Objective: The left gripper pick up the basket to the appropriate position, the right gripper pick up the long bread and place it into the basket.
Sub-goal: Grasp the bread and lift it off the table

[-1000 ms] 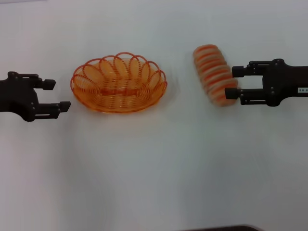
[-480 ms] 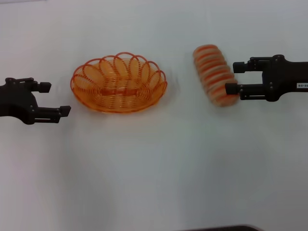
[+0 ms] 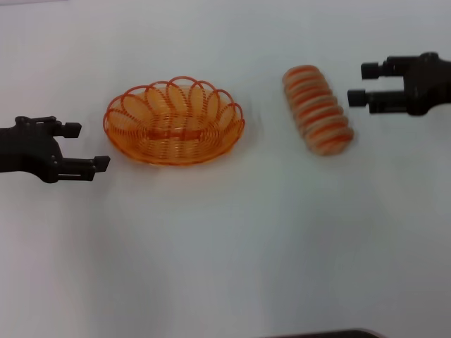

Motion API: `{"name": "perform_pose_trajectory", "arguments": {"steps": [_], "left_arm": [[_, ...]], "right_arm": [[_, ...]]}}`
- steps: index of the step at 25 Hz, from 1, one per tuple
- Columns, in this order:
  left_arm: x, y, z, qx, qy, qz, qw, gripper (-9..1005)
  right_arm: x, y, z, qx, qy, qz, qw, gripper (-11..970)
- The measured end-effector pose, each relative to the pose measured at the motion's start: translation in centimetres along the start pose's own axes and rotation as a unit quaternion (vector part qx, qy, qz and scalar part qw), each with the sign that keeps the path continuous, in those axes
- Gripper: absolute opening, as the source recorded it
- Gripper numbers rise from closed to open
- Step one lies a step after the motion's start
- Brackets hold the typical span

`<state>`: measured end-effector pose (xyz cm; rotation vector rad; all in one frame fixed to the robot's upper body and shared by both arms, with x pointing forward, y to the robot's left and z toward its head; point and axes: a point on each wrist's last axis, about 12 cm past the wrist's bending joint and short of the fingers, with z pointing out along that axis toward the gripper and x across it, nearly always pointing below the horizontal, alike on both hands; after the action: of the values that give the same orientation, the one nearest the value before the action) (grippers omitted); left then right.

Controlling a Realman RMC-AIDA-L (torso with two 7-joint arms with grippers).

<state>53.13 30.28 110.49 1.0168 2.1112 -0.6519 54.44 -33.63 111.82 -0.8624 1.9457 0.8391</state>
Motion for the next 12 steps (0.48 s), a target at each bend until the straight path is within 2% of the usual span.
{"name": "perform_pose_trajectory", "arguments": {"steps": [12], "left_arm": [[0.1, 0.1, 0.5, 0.0, 0.001, -0.005, 1.0, 860]], "right_arm": [[-6.4, -1.9, -0.8, 0.024, 0.008, 0.103, 0.994, 730]]}}
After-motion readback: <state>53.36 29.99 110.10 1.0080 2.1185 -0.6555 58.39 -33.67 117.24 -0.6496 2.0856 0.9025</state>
